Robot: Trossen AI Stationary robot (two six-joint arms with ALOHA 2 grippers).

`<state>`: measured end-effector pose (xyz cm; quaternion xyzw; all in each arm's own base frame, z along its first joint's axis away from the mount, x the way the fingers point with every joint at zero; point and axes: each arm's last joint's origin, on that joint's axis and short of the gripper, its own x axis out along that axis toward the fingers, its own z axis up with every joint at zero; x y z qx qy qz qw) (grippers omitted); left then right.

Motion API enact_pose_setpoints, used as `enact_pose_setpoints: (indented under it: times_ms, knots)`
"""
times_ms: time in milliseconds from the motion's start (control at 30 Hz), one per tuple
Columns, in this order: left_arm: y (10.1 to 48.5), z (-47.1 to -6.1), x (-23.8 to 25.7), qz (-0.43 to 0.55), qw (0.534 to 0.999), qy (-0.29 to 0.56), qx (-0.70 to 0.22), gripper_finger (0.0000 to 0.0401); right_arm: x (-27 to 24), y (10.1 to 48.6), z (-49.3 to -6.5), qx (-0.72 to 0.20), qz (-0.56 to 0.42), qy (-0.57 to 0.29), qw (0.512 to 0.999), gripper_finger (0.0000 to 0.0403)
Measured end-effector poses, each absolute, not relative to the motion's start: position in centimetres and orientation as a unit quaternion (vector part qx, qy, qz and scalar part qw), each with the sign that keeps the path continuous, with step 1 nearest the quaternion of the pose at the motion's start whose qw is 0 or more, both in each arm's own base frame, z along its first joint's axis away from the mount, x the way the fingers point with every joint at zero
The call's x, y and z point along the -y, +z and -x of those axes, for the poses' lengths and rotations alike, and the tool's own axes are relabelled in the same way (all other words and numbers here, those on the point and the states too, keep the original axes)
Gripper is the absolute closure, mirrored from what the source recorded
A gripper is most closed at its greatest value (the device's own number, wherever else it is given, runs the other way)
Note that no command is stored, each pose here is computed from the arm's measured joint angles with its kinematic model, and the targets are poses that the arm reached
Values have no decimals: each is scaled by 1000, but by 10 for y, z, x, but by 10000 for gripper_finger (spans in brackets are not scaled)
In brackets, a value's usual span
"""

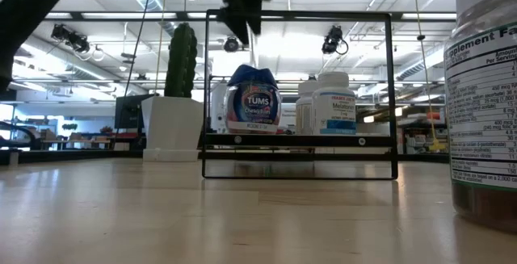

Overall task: Pick and place medicine bottles onto shelf by color
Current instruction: Put the yellow medicine bottle on the shelf

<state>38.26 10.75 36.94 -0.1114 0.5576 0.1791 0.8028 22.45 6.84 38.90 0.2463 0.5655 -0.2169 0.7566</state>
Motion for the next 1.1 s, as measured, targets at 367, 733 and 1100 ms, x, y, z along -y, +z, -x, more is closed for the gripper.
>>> enact_pose_setpoints:
  times_ms: [367,733,1100]
  knots:
    - [414,-356,-27,135,832,146,-518,131,-127,360,-180,-625,-196,-164,738,107]
    - [415,-358,35,161,841,158,-492,131,-147,311,-146,-633,-198,-178,727,104]
    - [415,-353,62,182,835,168,-492,131,-149,275,-143,-641,-176,-194,722,48]
